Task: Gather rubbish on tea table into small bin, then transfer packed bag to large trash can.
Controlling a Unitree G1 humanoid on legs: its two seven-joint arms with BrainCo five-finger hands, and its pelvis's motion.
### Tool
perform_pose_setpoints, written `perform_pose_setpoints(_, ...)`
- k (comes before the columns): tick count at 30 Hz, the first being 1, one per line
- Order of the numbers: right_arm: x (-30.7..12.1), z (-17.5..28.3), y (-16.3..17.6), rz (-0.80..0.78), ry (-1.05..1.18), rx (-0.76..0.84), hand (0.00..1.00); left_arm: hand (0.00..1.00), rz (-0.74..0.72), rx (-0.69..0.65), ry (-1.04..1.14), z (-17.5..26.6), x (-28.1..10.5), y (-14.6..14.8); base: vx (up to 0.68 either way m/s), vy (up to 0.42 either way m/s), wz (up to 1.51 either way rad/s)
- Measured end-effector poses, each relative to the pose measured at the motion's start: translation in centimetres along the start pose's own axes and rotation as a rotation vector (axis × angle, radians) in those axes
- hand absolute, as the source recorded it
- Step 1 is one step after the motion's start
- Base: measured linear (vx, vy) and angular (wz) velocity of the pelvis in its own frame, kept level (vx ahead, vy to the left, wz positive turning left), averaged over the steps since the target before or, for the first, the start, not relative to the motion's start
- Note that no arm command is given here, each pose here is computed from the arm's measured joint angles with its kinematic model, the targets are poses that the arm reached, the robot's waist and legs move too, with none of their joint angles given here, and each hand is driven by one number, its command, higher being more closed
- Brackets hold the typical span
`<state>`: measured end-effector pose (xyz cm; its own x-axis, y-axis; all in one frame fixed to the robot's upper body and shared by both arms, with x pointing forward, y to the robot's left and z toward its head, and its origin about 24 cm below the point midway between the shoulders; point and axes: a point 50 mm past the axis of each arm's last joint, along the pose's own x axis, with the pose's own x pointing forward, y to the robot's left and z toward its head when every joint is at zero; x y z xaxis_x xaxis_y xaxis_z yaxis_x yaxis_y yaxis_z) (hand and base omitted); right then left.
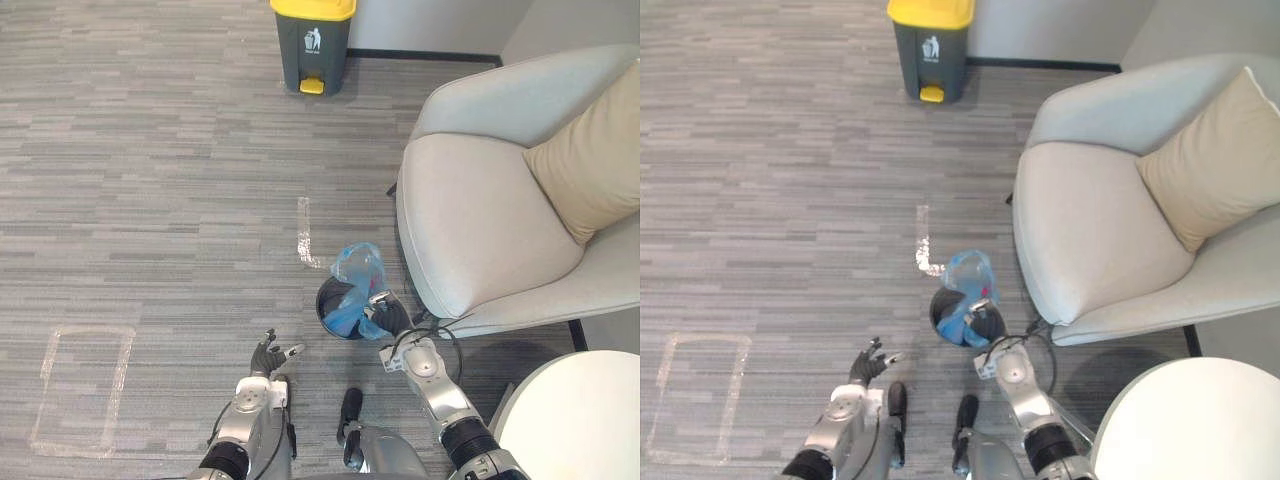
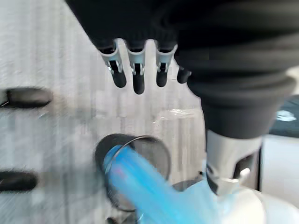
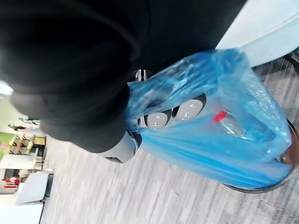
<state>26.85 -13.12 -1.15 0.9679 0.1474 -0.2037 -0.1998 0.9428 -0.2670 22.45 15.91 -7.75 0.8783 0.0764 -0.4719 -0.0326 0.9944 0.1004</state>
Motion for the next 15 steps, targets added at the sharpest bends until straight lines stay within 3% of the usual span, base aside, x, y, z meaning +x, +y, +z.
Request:
perform_pose_setpoints(10,-0.8,2.2,-3.6,0.074,-0.108,-0.057,1.00,0.00,-0.026,0.118,-0.377,7.8,-2.0,4.1,-0.06,0.061,-0.10)
perform_pose_setpoints(15,-1.0,3.4,-4.2,0.143,-0.154,-0.080,1.00,0.00,-0.053,0.131,-0.461,9.5,-2.5,4.2,0.03,0.042,-0.11)
